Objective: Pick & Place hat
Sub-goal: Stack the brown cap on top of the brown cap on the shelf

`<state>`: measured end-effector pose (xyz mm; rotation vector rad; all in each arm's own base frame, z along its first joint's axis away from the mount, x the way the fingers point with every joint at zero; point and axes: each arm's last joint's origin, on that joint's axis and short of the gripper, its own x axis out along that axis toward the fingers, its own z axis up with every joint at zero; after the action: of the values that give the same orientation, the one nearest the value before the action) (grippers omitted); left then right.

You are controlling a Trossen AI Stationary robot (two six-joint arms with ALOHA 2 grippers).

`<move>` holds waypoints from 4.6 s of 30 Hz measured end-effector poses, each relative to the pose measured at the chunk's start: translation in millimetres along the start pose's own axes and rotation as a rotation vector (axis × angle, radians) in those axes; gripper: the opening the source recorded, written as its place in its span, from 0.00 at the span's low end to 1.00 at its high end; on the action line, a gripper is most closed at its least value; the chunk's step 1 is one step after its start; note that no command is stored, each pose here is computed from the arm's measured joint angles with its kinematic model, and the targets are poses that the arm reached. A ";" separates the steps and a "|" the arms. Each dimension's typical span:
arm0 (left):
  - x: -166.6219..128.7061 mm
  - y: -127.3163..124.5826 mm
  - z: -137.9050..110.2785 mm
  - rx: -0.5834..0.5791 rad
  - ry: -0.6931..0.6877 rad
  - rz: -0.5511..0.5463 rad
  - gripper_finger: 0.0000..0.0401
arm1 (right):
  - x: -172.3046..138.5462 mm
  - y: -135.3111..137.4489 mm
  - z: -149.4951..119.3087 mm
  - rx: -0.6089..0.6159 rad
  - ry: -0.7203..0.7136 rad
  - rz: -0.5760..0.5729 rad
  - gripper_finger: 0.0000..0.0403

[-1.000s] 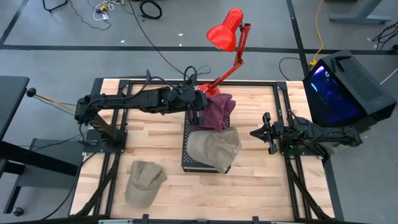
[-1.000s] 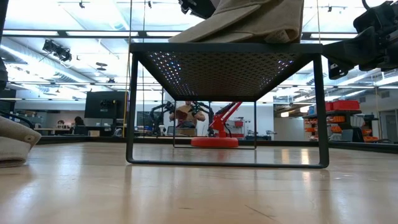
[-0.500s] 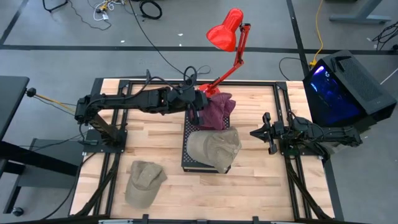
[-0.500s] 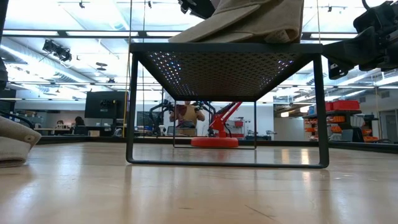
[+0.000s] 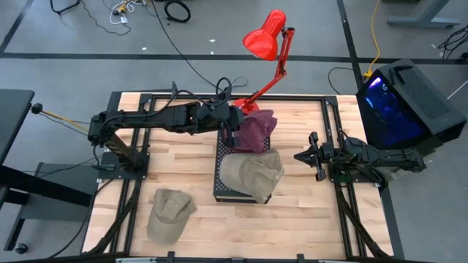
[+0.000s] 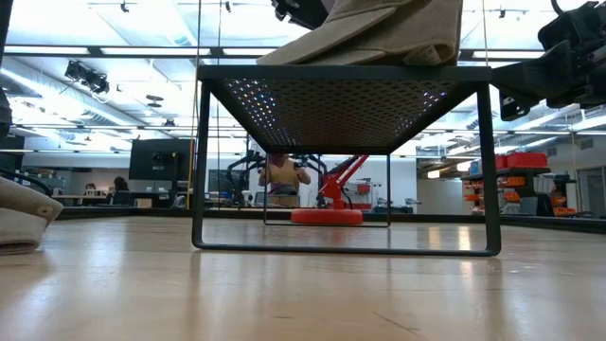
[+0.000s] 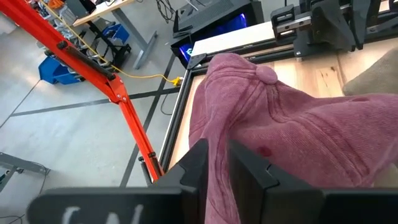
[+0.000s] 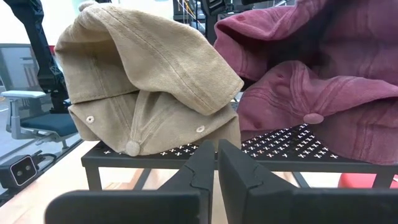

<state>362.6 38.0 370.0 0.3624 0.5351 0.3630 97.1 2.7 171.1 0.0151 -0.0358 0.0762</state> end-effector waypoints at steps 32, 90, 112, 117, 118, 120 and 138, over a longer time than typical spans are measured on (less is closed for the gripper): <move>-86.5 4.8 -11.2 -0.043 0.161 -0.082 0.52 | 0.0 0.0 -0.1 0.000 0.001 0.000 0.07; -174.1 -101.6 -58.8 0.811 0.240 -0.874 0.51 | 0.0 0.0 0.0 0.000 0.000 0.000 0.07; -181.3 -114.5 -61.6 0.993 0.132 -0.916 0.51 | 0.0 0.0 0.0 0.000 0.000 0.000 0.07; -182.9 -126.4 -74.8 1.060 0.149 -0.952 0.51 | 0.0 0.0 0.0 0.000 0.000 0.000 0.07; -183.8 -128.8 -77.2 1.071 0.151 -0.959 0.51 | 0.0 0.0 0.0 0.000 0.000 0.000 0.07; -185.6 -133.0 -81.8 1.101 0.152 -0.974 0.51 | 0.0 0.0 0.0 0.000 0.000 0.000 0.07; -208.9 -164.7 -104.9 1.352 0.028 -1.089 0.51 | 0.0 0.0 0.0 0.000 0.000 0.000 0.07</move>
<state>176.9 -169.5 305.1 1.2654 0.8665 -1.1334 97.1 2.7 171.1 0.0155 -0.0358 0.0761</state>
